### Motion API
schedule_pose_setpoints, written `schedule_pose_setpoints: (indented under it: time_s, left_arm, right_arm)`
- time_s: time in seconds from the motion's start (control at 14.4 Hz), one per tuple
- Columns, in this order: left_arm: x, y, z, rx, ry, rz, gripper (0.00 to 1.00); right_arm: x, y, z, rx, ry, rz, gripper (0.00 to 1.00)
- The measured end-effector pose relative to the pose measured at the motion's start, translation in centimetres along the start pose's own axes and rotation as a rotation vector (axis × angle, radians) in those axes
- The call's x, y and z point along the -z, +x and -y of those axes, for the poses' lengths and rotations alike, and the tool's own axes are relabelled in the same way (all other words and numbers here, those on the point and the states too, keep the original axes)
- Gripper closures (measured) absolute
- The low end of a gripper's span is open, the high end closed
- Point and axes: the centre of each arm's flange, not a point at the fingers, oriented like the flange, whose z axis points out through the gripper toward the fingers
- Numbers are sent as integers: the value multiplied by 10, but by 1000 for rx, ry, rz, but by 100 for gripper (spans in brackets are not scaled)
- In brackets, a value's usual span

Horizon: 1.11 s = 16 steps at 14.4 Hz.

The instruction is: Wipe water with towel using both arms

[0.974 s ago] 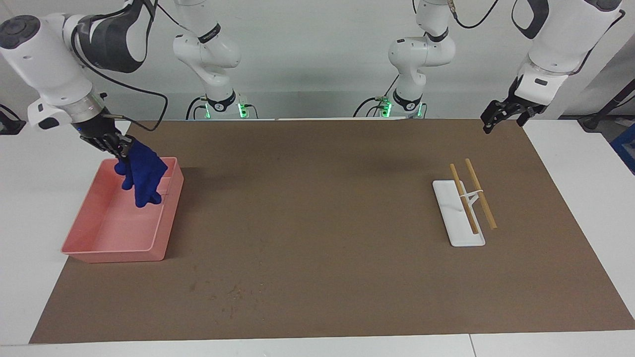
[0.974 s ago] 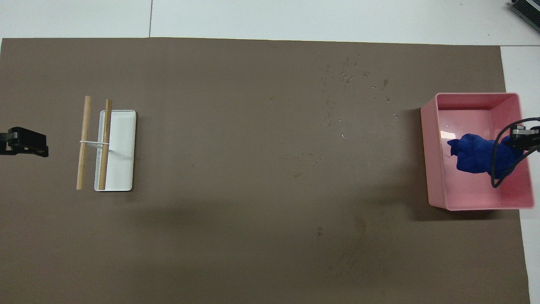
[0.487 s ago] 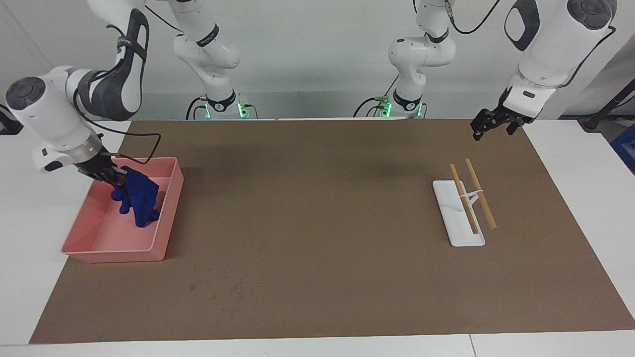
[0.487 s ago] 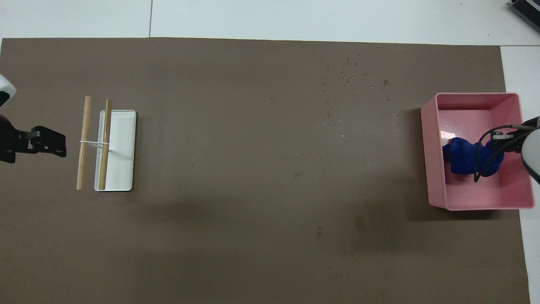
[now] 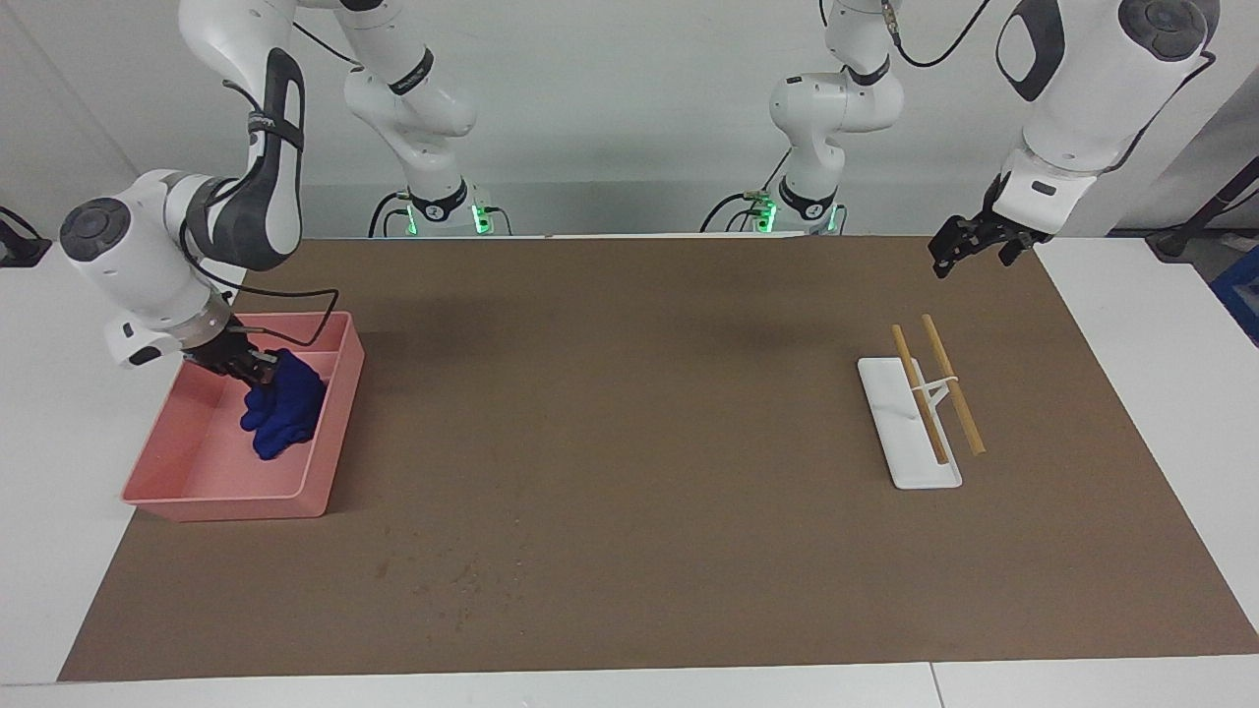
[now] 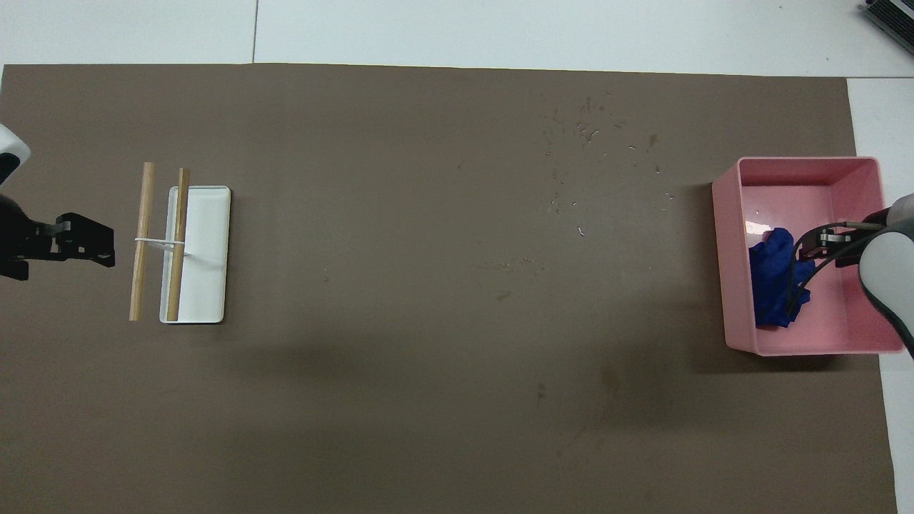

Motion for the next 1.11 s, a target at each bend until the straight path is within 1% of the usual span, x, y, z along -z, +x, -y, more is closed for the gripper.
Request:
schedule_pose_setpoints:
  time_s: [0.14,0.21,0.28,0.42,0.56,0.63,0.7,0.77,0.83,0.97,1.11]
  left_arm:
    - [0,0,1,2,0,-1,0]
    - [0,0,2,3,0,0,0]
    - [0,0,2,3,0,0,0]
    - [0,0,1,3,-1,-1,0]
    - [0,0,1,3,-4,0,0]
    - [1,0,-1,6,-24,-2,0]
    - [4,0,-3,15,-64,-8,0]
    - [8,1,-5,35,-102,-20,0]
    - [12,1,-6,56,-124,-33,0]
    - [16,0,-7,67,-137,-46,0]
    - [17,1,-10,62,-138,-54,0]
  right_arm:
    - [42,-6,16,11,-6,-31,15]
    - [65,-11,30,8,-8,-44,3]
    - [87,-16,47,-2,-10,-56,0]
    - [123,-25,82,-25,-10,-73,0]
    - [148,-29,113,-46,-7,-83,0]
    - [158,-31,126,-58,-2,-87,0]
    - [169,-33,137,-72,7,-90,0]
    - [180,-35,144,-86,18,-90,0]
    - [193,-38,147,-97,27,-88,0]
    - [218,-46,153,-114,37,-84,0]
    - [233,-51,156,-119,37,-82,0]
